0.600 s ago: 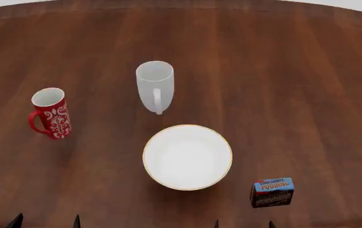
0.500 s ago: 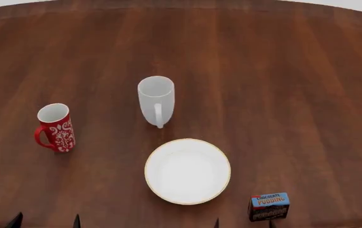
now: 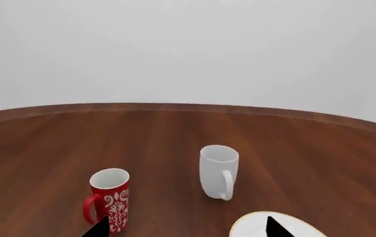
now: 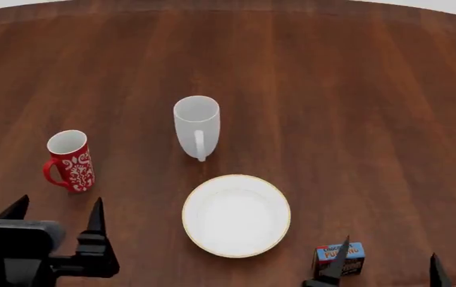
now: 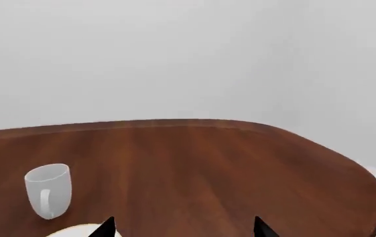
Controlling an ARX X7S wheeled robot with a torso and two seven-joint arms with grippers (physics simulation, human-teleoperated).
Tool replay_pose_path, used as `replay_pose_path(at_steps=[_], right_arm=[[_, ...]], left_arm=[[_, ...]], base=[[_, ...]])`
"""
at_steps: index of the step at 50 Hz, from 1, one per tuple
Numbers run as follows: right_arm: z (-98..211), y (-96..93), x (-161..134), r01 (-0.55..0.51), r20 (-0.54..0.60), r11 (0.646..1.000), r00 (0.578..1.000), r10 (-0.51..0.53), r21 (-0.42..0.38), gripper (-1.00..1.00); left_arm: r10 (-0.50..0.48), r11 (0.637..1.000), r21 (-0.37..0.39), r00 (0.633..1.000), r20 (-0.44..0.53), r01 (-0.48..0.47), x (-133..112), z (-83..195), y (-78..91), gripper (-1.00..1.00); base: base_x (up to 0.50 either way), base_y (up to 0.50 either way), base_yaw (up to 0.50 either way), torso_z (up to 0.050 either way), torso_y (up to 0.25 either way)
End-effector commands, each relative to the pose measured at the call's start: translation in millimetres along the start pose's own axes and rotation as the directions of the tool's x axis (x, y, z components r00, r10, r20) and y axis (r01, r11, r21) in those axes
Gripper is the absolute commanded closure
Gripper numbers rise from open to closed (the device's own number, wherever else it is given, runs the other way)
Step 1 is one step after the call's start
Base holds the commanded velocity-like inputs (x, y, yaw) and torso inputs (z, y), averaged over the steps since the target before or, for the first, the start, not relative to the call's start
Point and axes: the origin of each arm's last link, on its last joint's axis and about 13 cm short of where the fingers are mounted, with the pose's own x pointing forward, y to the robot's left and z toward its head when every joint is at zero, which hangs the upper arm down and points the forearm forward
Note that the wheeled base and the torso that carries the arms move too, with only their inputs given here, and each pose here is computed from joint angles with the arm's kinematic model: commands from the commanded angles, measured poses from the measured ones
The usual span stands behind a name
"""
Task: Put the white mug on the plate.
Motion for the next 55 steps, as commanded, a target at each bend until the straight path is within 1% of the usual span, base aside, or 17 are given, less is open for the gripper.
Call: replay_pose_path(at_steps=[1, 3, 6, 7, 10, 12, 14, 16, 19, 26, 37, 46, 55], right_arm=[[52, -29.8, -34, 0.199, 0.101, 0.98, 0.975, -0.196, -0.014, -1.0], [51, -34.7, -37, 0.219, 0.095, 0.976, 0.972, -0.216, -0.016, -1.0], [51, -40.6, -44, 0.243, 0.099, 0.97, 0.965, -0.242, 0.007, -1.0], [51, -42.1, -47, 0.25, 0.095, 0.968, 0.964, -0.249, 0.011, -1.0], [51, -43.3, -49, 0.251, 0.089, 0.968, 0.964, -0.25, 0.01, -1.0], [52, -44.4, -50, 0.251, 0.085, 0.968, 0.964, -0.251, 0.008, -1.0], [52, -45.7, -50, 0.256, 0.082, 0.967, 0.963, -0.256, 0.006, -1.0], [51, -46.2, -50, 0.258, 0.079, 0.966, 0.963, -0.258, 0.001, -1.0], [50, -46.1, -50, 0.259, 0.076, 0.966, 0.963, -0.258, 0.002, -1.0], [48, -44.4, -48, 0.244, 0.072, 0.97, 0.967, -0.243, -0.012, -1.0], [44, -42.3, -45, 0.225, 0.058, 0.974, 0.973, -0.224, -0.016, -1.0], [41, -42.8, -45, 0.222, 0.05, 0.975, 0.974, -0.221, -0.008, -1.0], [36, -42.3, -44, 0.212, 0.038, 0.977, 0.977, -0.212, 0.003, -1.0]], left_arm=[[-0.061, 0.998, -0.032, 0.998, -0.023, 0.061, 12, 47, -5.7, -1.0], [-0.085, 0.996, -0.031, 0.996, -0.033, 0.084, 13, 50, -7.5, -1.0], [-0.111, 0.993, -0.037, 0.993, -0.041, 0.109, 14, 53, -9.6, -1.0], [-0.121, 0.992, -0.05, 0.991, -0.052, 0.118, 14, 53, -10.1, -1.0], [-0.135, 0.989, -0.074, 0.988, -0.07, 0.129, 15, 55, -10.9, -1.0], [-0.135, 0.989, -0.067, 0.989, -0.067, 0.131, 16, 60, -11.3, -1.0], [-0.16, 0.984, -0.095, 0.983, -0.095, 0.15, 16, 65, -11.5, -1.0], [-0.156, 0.986, -0.077, 0.984, -0.086, 0.15, 17, 69, -11.5, -1.0], [-0.163, 0.985, -0.073, 0.984, -0.077, 0.158, 18, 75, -11.9, -1.0], [-0.165, 0.984, -0.085, 0.983, -0.079, 0.158, 18, 74, -12.1, -1.0], [-0.158, 0.985, -0.082, 0.984, -0.081, 0.151, 19, 74, -11.3, -1.0], [-0.158, 0.985, -0.078, 0.984, -0.087, 0.151, 18, 72, -11.6, -1.0], [-0.16, 0.986, -0.065, 0.984, -0.074, 0.155, 18, 71, -11.2, -1.0]], base=[[0.0, 0.0, 0.0, 0.0, 0.0], [0.0, 0.0, 0.0, 0.0, 0.0], [0.0, 0.0, 0.0, 0.0, 0.0], [0.0, 0.0, 0.0, 0.0, 0.0], [0.1, -0.21, 0.0, 0.0, 0.0], [0.25, -0.42, 0.0, 0.0, 0.0], [0.28, -0.42, 0.0, 0.0, 0.0], [0.32, -0.39, 0.0, 0.0, 0.0], [0.36, -0.36, 0.0, 0.0, 0.0], [0.45, -0.24, 0.0, 0.0, 0.0], [0.49, 0.1, 0.0, 0.0, 0.0], [0.48, 0.23, 0.0, 0.0, 0.0], [0.48, 0.24, 0.0, 0.0, 0.002]])
